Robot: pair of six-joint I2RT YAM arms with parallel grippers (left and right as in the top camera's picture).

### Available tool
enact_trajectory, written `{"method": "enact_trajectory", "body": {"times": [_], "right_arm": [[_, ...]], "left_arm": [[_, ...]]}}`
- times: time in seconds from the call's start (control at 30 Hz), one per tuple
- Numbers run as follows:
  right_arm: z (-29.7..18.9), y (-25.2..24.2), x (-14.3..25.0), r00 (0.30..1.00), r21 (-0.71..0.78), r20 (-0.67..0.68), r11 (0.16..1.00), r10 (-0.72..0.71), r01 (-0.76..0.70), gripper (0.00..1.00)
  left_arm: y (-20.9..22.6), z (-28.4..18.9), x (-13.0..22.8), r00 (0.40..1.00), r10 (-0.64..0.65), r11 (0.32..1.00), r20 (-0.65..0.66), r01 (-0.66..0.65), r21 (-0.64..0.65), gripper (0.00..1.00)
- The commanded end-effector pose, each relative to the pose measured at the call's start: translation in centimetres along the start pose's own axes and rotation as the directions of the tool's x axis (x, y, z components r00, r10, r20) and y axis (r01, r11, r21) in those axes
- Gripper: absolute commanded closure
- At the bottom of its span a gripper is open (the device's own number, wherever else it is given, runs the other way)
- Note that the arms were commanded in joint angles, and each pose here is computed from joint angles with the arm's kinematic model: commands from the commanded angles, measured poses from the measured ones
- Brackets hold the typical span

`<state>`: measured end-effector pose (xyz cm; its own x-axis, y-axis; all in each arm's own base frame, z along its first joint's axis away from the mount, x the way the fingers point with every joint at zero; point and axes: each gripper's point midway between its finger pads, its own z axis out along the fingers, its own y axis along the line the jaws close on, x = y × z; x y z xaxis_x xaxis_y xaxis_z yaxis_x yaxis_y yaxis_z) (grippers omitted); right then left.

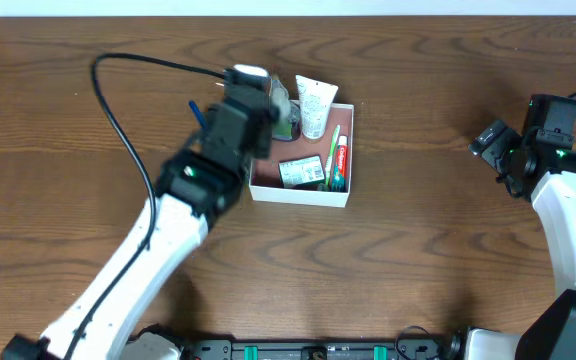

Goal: Pack container
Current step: 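Move the left gripper back to the blue razor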

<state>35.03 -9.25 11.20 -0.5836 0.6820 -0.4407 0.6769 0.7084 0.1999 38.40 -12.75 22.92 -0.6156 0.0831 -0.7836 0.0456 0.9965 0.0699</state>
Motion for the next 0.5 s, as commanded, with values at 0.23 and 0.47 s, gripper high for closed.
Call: {"method": "enact_trajectory", "body": {"times": [0.23, 0.47], "right_arm": [[0.1, -0.3, -0.2, 1.0, 0.009, 0.004, 1.0, 0.015, -0.015, 0.01], [0.1, -0.3, -0.2, 1.0, 0.01, 0.004, 1.0, 0.015, -0.015, 0.01]], "left_arm": [[6.9, 8.8, 2.8, 0.915, -0.387, 0.92, -0.111, 0.376, -0.109, 0.48], [6.8, 13.8, 4.7, 0.917, -0.379, 0.923, -0.126, 0.364, -0.127, 0.47]]}}
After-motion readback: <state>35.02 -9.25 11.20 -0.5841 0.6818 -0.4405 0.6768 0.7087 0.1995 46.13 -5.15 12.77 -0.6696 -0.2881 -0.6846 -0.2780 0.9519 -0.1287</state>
